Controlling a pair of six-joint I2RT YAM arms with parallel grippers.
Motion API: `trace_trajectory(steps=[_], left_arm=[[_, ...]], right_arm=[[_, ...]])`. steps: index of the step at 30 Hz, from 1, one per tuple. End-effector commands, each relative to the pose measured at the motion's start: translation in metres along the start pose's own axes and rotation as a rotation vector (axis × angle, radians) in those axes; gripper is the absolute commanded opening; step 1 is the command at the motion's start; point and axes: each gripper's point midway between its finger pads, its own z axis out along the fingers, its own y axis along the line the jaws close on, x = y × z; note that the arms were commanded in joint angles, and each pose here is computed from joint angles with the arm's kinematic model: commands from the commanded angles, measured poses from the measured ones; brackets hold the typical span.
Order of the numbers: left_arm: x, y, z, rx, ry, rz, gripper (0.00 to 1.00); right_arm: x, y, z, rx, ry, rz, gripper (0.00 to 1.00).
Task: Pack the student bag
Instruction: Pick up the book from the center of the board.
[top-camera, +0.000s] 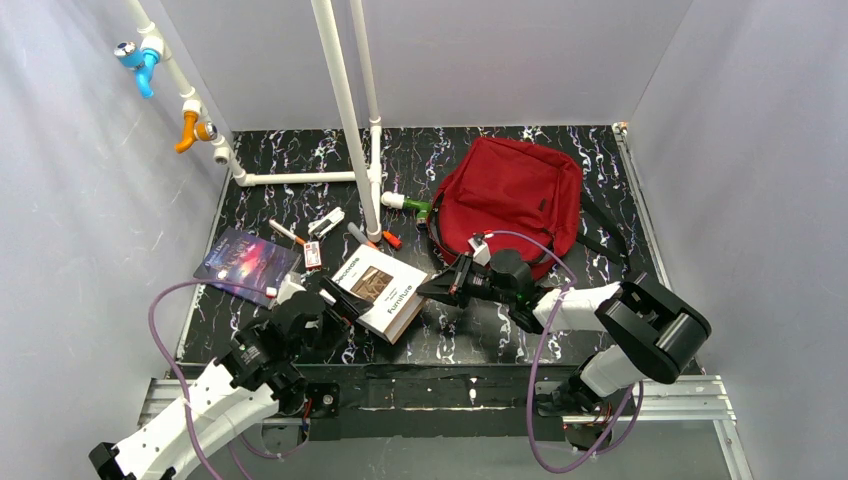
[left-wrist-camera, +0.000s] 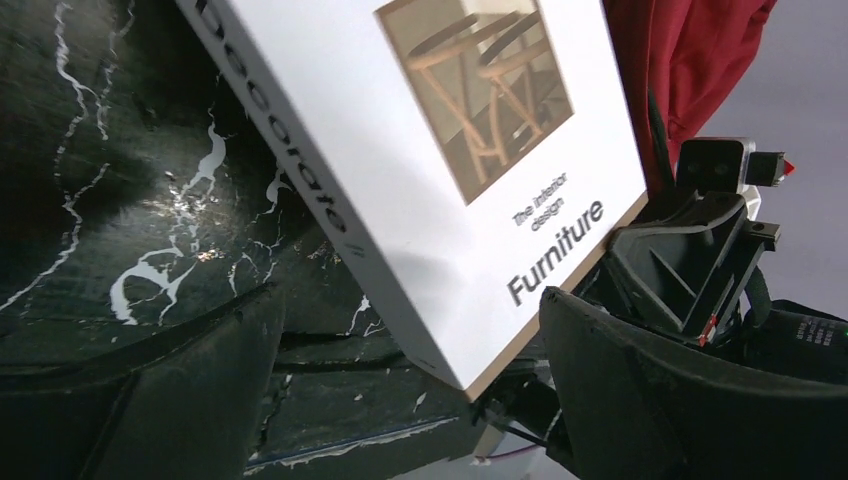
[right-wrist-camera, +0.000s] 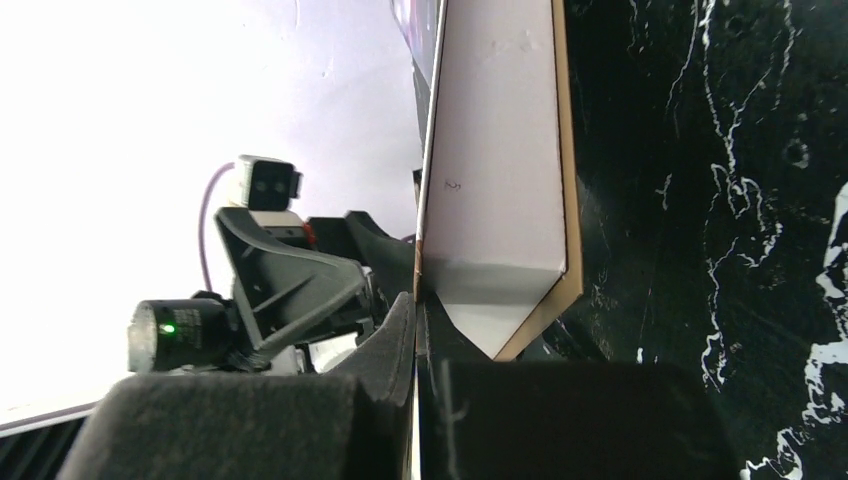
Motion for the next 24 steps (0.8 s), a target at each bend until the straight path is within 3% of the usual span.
trace_trajectory(steps=[1, 11, 20, 24], left_arm=[[0.013, -0.014, 0.014, 0.115, 0.048, -0.163, 0.98], [-0.005, -0.045, 0.038, 0.357, -0.04, -0.374, 0.98], [-0.008, -0.046, 0.047, 0.363, -0.047, -0.488, 0.98], [-0.015, -0.052, 0.041, 0.4, -0.066, -0.516, 0.88]], right_arm=[[-0.011, 0.018, -0.005, -0.041, -0.058, 0.005, 0.01], [-0.013, 0.021, -0.008, -0.058, -0.061, 0.011, 0.01], [-0.014, 0.024, -0.009, -0.064, -0.067, 0.008, 0.01], [-0.013, 0.023, -0.01, -0.061, -0.061, 0.006, 0.01]])
